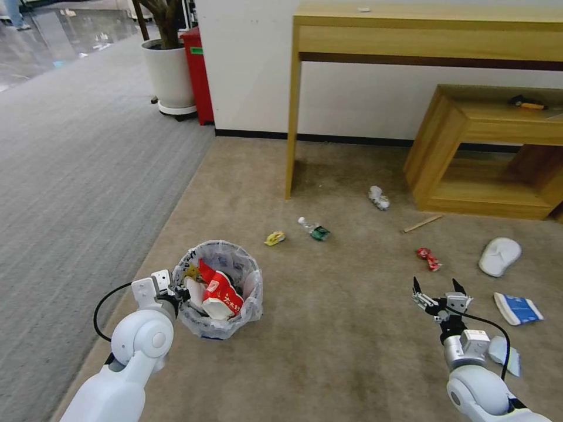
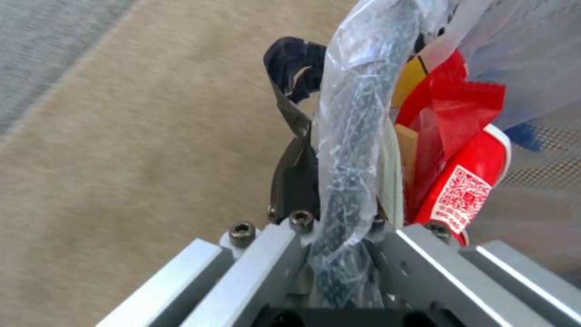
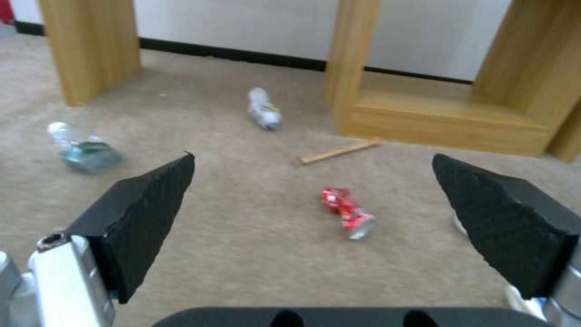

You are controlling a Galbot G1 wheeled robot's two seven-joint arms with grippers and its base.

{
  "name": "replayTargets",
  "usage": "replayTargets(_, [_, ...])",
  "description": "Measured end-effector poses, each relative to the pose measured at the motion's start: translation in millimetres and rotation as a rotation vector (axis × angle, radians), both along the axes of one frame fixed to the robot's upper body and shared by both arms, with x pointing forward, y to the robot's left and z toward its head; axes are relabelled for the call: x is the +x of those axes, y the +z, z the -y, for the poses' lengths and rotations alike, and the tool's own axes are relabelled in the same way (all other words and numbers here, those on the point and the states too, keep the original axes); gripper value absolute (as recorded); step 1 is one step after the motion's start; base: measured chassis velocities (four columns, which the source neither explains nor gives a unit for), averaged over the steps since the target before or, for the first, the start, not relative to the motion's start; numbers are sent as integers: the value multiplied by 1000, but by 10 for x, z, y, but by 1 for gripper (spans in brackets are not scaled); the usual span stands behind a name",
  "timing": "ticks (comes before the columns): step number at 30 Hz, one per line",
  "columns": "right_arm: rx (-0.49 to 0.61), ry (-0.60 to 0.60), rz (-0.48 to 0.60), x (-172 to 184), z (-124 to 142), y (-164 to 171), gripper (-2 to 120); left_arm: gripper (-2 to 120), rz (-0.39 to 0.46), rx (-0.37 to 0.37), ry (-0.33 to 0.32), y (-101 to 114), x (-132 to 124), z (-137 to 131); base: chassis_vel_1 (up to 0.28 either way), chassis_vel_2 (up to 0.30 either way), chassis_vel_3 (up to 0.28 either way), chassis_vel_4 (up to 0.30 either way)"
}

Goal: Pick up the trash bin and place the garbage on the floor into it.

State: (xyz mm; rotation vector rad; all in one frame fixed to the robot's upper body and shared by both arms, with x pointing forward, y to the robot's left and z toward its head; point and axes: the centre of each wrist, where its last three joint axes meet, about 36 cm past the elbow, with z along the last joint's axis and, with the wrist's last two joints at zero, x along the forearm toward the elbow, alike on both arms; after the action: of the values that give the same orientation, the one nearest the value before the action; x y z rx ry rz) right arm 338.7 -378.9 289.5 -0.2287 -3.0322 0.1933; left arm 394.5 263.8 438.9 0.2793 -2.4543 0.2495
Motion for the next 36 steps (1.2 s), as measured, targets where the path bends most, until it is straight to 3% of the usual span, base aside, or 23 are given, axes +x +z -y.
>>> replayTargets(17, [-36,17,-14,-114,-3,-245,100,0,-2,-5,-5,-51,-30,43,-250,-257,252,256])
replayTargets(26, [-81,54,-177,-457,-200,-671,100,0,-3,-6,-4,-62,-19,65,6,-5,-1,2])
replayTargets(27, [-89,39,-232,-557,-244,-743,100,0,-3,-6,-2,-62,-16,61,0,0,0,0])
replayTargets(36, [-178,6,-363,-934,-226,-953,100,0,2,-3,-2,-63,-15,47,0,0,0,0])
